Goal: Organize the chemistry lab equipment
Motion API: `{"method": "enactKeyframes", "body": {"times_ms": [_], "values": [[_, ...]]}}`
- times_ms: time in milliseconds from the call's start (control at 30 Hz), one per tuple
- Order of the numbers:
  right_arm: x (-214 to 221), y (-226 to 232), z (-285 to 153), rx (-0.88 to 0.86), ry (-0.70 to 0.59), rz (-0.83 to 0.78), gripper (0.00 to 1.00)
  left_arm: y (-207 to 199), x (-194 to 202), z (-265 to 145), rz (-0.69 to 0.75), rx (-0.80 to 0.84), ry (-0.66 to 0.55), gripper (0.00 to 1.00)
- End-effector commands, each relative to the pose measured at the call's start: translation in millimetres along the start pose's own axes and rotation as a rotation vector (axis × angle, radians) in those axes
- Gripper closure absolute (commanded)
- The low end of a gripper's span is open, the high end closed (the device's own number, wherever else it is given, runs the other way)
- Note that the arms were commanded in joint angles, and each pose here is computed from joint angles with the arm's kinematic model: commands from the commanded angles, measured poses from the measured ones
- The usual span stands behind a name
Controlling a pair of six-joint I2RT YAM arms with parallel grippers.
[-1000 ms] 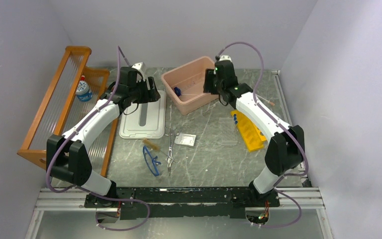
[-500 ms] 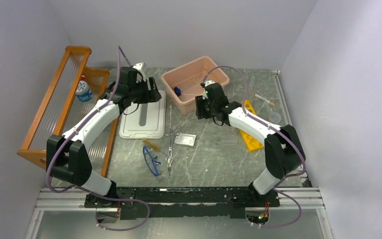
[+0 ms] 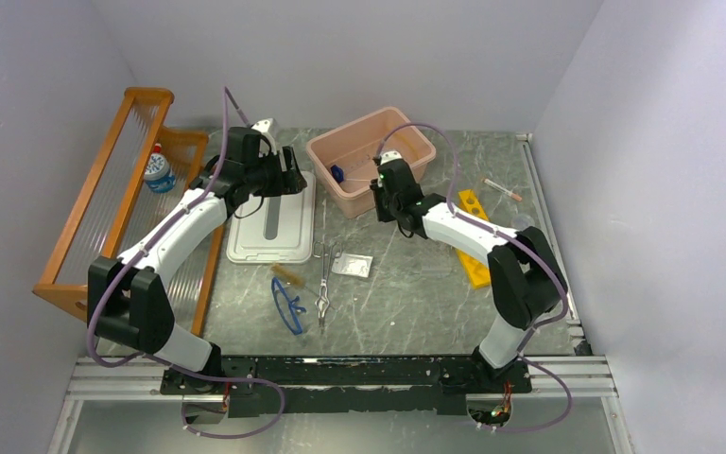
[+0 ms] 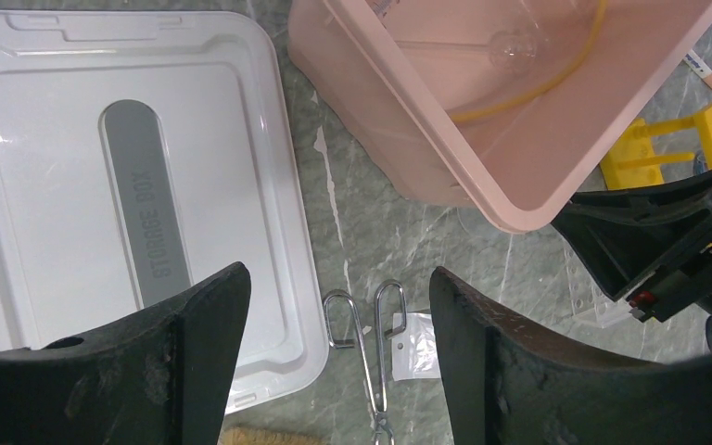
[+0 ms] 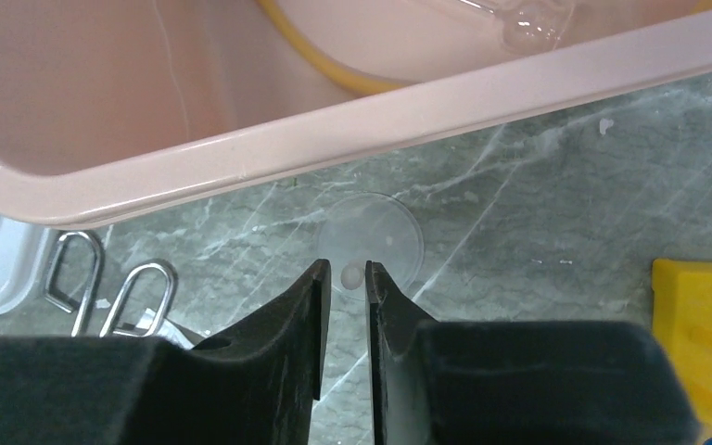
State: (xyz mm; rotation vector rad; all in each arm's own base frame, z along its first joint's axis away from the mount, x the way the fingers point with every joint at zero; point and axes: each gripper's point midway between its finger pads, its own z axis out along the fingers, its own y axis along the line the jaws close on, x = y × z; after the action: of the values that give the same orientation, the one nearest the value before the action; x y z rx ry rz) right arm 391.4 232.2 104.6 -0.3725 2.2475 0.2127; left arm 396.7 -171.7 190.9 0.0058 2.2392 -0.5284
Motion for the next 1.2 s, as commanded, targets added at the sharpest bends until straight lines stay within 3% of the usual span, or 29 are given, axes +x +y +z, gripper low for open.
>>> {"method": "enactKeyframes", "body": {"times_ms": [0, 300, 467, 633, 767, 1000, 1167], "values": [[-9, -2, 7, 0.037, -0.029, -0.024, 0.76, -6, -9, -9, 0.005, 0.031, -0.044, 0.25], [-8, -7, 13, 0.082, -0.055, -0.044, 0.78, -5, -9, -7, 0.005, 0.031, -0.043, 0.25], [-14, -7, 10, 0.084, -0.077, -0.049, 0.89, -6, -9, -6, 0.003, 0.032, -0.041, 0.25], [-17, 3, -6, 0.013, -0.061, -0.059, 1.0, -6, -9, -5, 0.002, 0.034, -0.04, 0.25], [-23, 20, -38, -0.12, -0.039, -0.09, 1.0, -5, -8, -1, -0.009, 0.034, -0.032, 0.26], [-75, 66, -99, -0.389, -0.117, -0.067, 1.0, -1, -6, 6, -0.032, 0.011, -0.027, 0.26], [-138, 64, -113, -0.353, -0.306, 0.05, 1.0, -3, -4, 8, -0.049, 0.021, -0.022, 0.26]]}}
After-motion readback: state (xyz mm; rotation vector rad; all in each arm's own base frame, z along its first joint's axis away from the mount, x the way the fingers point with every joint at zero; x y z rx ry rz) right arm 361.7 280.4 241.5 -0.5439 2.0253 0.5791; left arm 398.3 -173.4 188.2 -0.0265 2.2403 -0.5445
